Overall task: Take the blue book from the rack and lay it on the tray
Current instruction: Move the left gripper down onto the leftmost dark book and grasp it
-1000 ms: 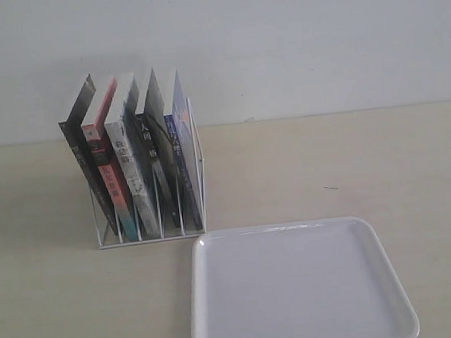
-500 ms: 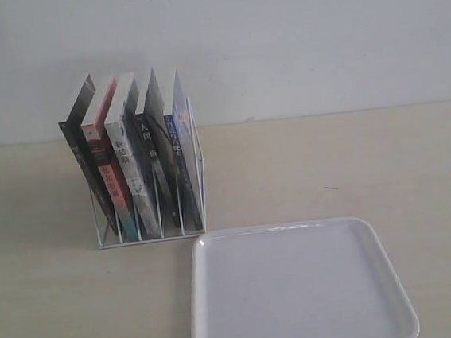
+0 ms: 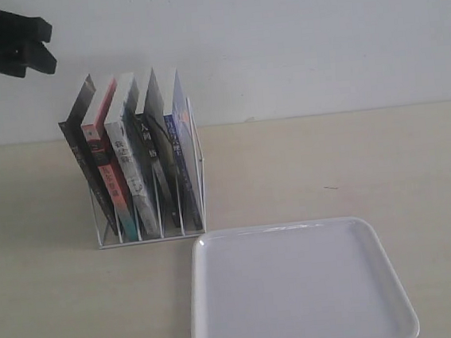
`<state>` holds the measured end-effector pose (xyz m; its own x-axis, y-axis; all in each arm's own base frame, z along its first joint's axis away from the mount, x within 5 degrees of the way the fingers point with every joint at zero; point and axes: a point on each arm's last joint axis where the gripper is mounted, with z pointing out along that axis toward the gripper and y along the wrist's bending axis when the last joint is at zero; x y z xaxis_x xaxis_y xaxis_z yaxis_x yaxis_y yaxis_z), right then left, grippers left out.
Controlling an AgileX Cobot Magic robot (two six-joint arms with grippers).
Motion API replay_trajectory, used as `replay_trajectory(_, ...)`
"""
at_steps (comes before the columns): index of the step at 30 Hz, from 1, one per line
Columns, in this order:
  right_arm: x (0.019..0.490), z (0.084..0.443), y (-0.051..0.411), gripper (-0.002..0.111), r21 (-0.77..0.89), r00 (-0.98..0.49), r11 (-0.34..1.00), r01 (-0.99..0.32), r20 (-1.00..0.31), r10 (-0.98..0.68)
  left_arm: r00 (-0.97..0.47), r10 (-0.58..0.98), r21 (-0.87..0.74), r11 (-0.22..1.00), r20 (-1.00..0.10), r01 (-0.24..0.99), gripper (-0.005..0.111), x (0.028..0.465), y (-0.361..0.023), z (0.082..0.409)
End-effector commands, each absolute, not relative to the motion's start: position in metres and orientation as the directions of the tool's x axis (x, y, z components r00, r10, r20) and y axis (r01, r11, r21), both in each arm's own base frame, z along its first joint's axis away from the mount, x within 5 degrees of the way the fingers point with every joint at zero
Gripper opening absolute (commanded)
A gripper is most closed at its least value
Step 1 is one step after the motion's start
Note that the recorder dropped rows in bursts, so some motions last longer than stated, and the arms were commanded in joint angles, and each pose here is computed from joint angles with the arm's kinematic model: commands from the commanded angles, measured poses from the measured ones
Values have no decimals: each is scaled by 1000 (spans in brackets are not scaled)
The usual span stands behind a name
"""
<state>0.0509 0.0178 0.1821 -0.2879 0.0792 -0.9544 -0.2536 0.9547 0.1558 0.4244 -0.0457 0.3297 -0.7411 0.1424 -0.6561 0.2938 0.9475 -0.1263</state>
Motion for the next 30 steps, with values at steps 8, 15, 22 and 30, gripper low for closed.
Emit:
replay_trajectory(8,51,183,17,0,141,-270,958,-251,-960,71,-773,169,-113,948,-612,297,48,439,-79,298)
replay_trajectory(15,51,183,17,0,141,-270,958,-251,-960,71,-786,190,-85,952,-588,294,47,437,-76,298)
replay_trajectory(22,51,183,17,0,141,-270,958,-251,-960,71,-806,170,-113,953,-567,280,30,435,-77,296)
replay_trajectory(30,51,183,17,0,141,-270,958,-251,-960,71,-824,172,-139,947,-540,289,24,435,-84,289)
